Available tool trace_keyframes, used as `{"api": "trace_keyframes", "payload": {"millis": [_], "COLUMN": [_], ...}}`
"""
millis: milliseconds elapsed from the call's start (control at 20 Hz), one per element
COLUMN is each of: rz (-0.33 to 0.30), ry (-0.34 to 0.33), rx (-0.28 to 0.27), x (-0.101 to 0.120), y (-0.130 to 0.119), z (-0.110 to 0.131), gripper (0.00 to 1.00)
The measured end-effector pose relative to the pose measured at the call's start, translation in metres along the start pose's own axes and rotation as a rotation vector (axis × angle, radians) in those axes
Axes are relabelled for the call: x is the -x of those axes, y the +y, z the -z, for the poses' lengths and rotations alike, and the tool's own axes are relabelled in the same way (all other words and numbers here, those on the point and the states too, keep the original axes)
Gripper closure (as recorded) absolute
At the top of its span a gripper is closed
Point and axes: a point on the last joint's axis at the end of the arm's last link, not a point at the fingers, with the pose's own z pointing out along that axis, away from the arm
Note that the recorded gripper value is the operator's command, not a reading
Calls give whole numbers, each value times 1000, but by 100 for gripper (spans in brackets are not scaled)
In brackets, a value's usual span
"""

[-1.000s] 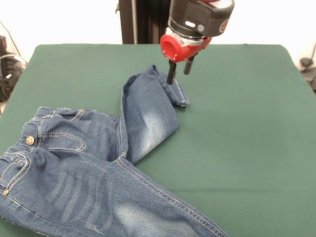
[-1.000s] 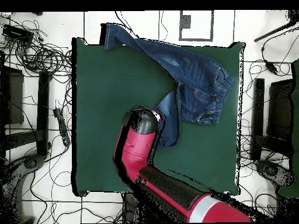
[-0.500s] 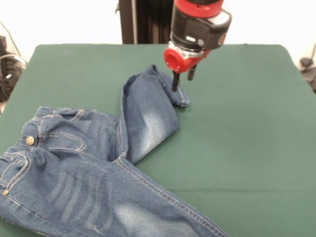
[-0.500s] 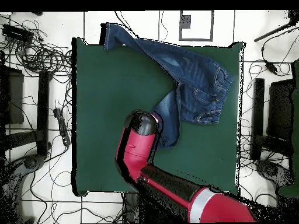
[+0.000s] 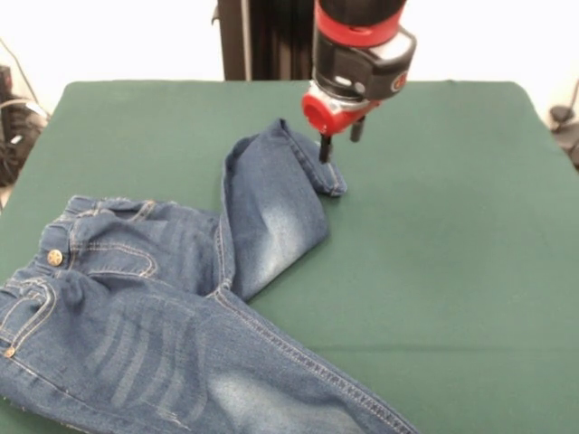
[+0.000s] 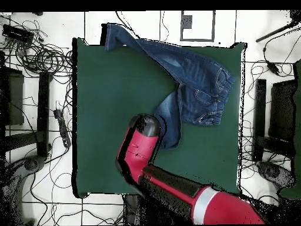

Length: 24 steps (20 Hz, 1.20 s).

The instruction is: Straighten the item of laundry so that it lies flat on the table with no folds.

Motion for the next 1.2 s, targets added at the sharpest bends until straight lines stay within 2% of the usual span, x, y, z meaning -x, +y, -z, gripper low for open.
{"api": "trace_keyframes", "payload": {"millis": [50, 250, 500, 700, 750, 850, 900, 1200], "rz": [-33, -76, -93, -55, -24, -4, 32, 94], "ry": [-5, -11, -10, -7, -8, -8, -11, -34], "rx": [-27, -54, -52, -30, -14, -4, 7, 4], "x": [5, 14, 19, 14, 11, 8, 4, 1], "y": [-1, 0, 4, 3, 1, -1, -5, -22], "z": [2, 7, 14, 10, 5, 2, -6, -32], "gripper": [0, 0, 0, 0, 0, 0, 0, 0]}}
